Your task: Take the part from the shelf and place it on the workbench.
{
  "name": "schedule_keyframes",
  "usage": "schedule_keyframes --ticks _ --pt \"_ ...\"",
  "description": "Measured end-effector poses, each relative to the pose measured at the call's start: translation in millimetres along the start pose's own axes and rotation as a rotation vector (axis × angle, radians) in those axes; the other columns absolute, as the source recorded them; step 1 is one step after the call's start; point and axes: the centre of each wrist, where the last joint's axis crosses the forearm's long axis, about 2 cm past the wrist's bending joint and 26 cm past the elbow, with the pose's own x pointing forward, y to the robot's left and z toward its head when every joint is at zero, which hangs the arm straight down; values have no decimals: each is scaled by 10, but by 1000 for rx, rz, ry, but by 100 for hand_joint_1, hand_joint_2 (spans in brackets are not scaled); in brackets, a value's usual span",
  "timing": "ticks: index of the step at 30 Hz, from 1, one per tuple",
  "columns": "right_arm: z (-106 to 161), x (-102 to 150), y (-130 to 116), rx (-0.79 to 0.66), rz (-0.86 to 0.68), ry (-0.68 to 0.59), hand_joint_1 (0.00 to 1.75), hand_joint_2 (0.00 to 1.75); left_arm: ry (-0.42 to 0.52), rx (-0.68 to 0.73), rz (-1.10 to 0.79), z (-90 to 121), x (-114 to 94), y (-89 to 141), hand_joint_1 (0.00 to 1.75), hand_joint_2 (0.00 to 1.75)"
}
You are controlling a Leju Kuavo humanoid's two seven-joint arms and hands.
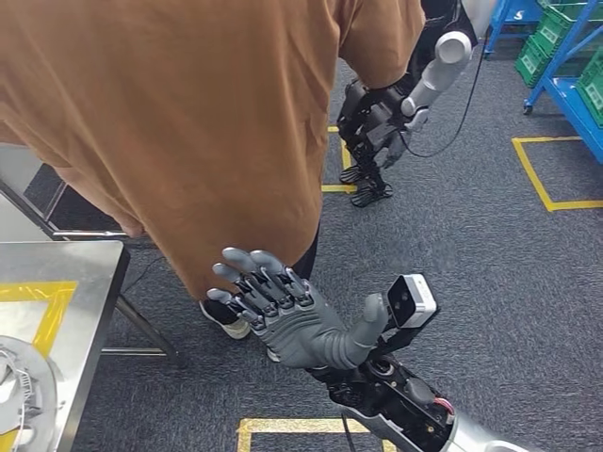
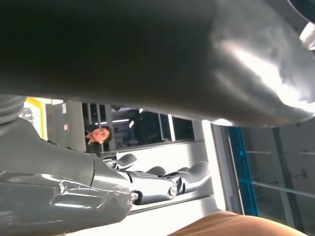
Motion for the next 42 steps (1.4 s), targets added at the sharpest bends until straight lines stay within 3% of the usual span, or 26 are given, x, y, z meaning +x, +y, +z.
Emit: schedule_keyframes --ticks 42 --pt "40 33 -1 -30 25 -7 0 0 -1 12 -28 3 7 19 0 0"
